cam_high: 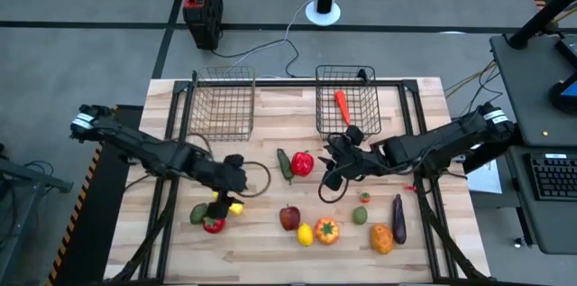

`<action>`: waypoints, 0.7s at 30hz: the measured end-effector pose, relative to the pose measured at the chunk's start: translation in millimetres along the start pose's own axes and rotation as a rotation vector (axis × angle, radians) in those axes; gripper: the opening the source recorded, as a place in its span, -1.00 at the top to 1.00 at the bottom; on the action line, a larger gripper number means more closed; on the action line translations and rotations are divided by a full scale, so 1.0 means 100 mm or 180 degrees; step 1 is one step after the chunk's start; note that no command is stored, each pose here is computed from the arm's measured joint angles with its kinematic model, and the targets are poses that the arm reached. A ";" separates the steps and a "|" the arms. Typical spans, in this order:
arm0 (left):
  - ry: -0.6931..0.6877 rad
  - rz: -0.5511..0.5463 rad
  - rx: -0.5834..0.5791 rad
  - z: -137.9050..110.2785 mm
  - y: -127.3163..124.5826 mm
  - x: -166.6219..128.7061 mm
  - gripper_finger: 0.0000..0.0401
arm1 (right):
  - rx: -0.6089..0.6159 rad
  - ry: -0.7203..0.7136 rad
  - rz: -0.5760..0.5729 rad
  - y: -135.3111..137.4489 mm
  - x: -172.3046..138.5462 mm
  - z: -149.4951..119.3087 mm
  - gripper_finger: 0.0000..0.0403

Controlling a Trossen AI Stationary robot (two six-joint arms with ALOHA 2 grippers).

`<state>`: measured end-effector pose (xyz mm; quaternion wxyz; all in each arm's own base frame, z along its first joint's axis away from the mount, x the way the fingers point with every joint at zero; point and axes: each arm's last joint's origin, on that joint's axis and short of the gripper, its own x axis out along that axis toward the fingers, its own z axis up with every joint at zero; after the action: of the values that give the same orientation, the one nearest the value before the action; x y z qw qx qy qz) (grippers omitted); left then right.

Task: Sort produce into baskets
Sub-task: Put the yellow corn into the right black wire basket

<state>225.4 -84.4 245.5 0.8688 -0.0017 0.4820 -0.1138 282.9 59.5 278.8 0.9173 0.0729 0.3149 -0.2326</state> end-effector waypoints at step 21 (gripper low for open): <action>0.0889 0.0147 0.0157 -0.09 -0.17 0.60 -0.42 | 0.0112 0.0019 0.0026 0.02 -0.01 -0.03 -0.22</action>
<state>245.0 -111.9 192.7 0.7954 0.0465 0.5952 -0.1048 281.8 62.5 276.8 0.9159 0.0910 0.3132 -0.2341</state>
